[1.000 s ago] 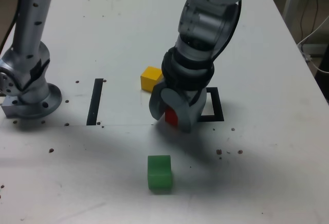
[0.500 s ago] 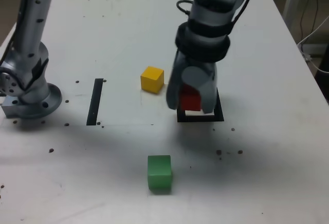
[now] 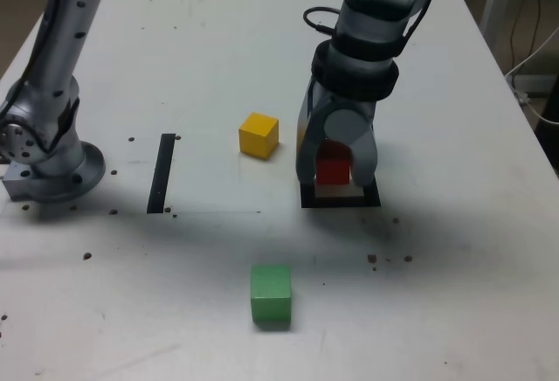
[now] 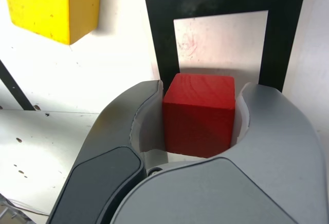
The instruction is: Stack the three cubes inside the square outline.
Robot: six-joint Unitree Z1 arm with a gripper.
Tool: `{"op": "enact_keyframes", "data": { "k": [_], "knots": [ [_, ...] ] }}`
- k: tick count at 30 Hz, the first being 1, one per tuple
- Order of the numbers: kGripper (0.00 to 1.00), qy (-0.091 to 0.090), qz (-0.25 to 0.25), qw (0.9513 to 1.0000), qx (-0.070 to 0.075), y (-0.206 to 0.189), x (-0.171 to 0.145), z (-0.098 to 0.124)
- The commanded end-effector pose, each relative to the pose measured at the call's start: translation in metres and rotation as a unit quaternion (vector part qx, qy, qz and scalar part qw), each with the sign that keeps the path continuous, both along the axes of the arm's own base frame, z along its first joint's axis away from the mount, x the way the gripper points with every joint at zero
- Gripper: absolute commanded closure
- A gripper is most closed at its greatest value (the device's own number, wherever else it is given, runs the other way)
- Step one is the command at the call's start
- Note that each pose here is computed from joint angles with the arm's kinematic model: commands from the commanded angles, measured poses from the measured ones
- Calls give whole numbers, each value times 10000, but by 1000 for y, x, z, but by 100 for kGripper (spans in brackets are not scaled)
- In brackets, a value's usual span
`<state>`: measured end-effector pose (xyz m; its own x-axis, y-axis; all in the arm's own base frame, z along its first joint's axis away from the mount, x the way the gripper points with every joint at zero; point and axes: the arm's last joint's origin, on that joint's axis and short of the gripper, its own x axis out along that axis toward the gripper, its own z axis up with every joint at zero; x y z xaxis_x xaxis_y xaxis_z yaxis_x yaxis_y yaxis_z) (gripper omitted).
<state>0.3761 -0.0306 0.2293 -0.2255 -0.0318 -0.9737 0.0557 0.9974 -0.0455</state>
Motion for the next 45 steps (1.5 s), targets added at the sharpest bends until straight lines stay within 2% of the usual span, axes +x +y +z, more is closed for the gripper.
{"op": "enact_keyframes", "data": {
  "k": [1, 19, 21, 25, 27, 29, 35, 38, 40, 45],
  "knots": [
    [76, 15, 24, 10000, 15, 4, 1, -3],
    [74, 33, 23, 10000, -31, 10, 7, -21],
    [61, 30, 3, 10000, -43, 10, 7, -23],
    [18, 17, -35, 10000, -66, 10, 7, -25],
    [3, 11, -44, 10000, -74, 10, 7, -26],
    [0, 3, -50, 10000, -81, 10, 7, -26],
    [0, -23, -64, 9999, -74, 11, 5, -24],
    [0, -68, -73, 9999, 37, 12, 0, -13],
    [0, -116, -71, 9997, 188, 14, -6, -1],
    [0, -178, -99, 9967, 782, 21, -29, 31]
  ]
}}
